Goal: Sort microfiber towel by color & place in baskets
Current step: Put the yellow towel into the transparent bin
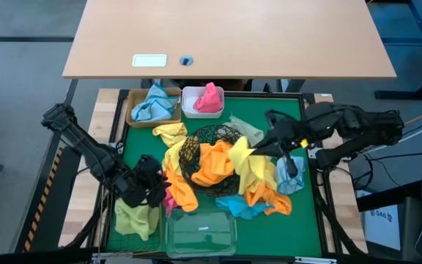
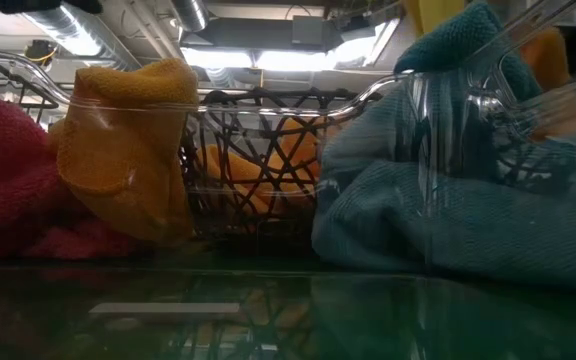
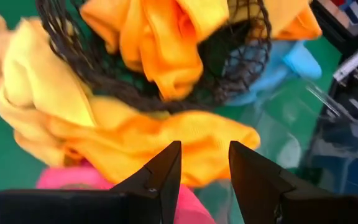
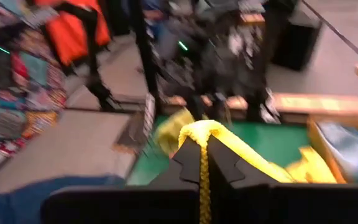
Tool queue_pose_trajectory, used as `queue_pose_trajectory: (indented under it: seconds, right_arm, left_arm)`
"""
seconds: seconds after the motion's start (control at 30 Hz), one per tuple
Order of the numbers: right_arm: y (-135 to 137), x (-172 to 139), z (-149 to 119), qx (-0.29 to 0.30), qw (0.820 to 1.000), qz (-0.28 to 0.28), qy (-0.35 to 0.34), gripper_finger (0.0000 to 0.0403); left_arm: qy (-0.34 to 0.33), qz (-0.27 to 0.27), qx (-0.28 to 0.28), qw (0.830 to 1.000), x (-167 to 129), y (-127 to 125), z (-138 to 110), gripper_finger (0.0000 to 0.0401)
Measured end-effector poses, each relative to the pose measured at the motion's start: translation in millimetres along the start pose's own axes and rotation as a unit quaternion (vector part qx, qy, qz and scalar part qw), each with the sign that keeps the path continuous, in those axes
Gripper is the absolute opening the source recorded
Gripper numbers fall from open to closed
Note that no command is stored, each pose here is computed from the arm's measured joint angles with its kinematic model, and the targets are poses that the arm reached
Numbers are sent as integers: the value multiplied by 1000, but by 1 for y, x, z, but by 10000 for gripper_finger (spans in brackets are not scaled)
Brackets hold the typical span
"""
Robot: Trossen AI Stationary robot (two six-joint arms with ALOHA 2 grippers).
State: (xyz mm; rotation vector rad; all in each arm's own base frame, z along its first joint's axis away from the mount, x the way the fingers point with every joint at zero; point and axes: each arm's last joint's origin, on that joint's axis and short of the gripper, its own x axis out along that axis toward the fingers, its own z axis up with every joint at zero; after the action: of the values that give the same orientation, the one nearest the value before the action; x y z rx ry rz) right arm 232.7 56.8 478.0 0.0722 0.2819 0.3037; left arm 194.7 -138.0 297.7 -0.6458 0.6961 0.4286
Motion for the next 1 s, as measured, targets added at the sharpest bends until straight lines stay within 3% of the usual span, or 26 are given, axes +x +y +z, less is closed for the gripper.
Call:
queue_pose_trajectory:
  seconds: [0.27,0.5,0.8,1.0]
  right_arm:
    - [6,16,16,-14,990,116,-80,1]
    - [9,38,26,-11,973,184,-139,1]
    - [8,65,19,0,966,230,-117,1]
    - [22,91,7,2,962,259,-90,1]
  left_arm:
    - [-23,24,37,999,8,5,13,128]
    - [-31,39,56,997,13,8,22,128]
    - [-34,49,80,995,16,11,27,127]
    - [-34,51,78,995,17,11,28,127]
